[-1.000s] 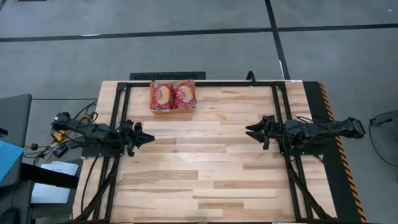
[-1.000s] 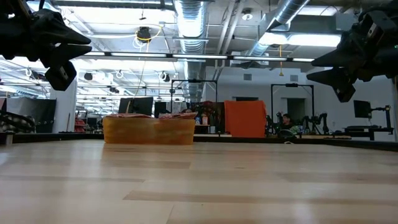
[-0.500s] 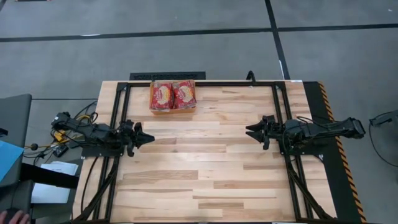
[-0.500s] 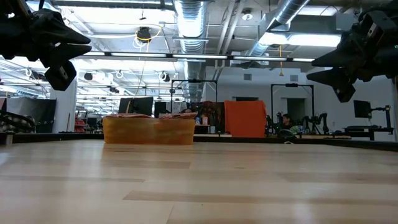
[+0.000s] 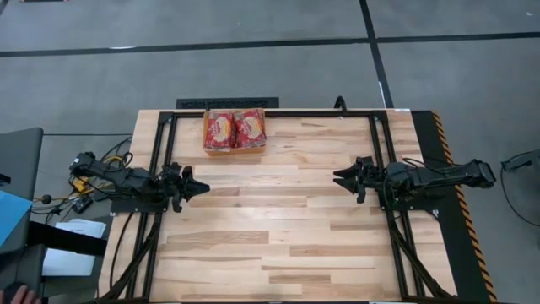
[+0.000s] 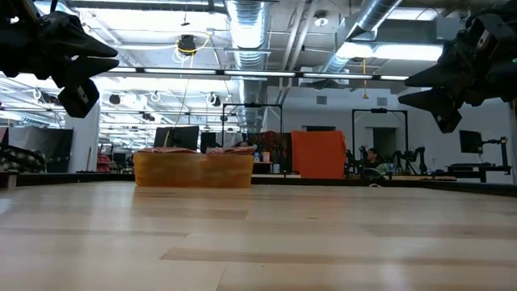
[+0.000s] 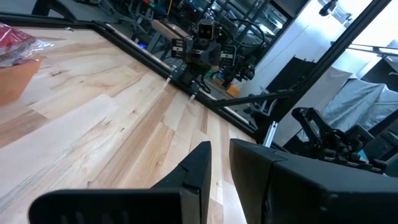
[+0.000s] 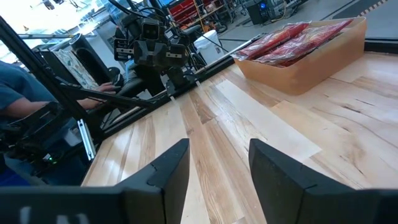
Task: Sort popcorn bags into baskets
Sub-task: Return To Home Position
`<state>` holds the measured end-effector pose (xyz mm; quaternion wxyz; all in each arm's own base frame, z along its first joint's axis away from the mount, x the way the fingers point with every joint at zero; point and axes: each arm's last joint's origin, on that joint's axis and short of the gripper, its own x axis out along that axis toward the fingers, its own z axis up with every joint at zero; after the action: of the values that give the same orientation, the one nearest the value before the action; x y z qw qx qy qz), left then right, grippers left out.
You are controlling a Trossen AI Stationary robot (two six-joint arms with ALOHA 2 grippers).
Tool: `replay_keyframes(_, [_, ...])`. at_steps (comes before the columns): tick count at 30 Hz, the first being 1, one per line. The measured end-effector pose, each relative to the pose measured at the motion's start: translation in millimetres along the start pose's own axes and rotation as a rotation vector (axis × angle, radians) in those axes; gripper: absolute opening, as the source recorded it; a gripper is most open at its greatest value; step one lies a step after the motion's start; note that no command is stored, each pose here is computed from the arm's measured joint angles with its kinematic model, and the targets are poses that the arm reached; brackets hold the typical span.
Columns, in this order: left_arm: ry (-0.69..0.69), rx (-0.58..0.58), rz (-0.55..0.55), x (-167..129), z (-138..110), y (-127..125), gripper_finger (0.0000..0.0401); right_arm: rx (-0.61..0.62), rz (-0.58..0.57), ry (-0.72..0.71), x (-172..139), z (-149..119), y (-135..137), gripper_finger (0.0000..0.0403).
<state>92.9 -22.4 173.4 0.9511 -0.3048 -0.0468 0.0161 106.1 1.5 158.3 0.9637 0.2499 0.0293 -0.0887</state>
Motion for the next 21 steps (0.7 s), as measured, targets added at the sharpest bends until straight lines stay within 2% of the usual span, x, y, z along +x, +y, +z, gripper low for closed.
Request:
replay_keyframes(9, [0.000, 0.000, 0.000, 0.0, 0.0, 0.0, 0.0048, 0.000, 0.000, 0.000, 0.0, 0.0, 0.0, 0.0196])
replay_keyframes(21, [0.000, 0.000, 0.000, 0.0, 0.1, 0.0, 0.0048, 0.000, 0.000, 0.000, 0.0, 0.0, 0.0, 0.0183])
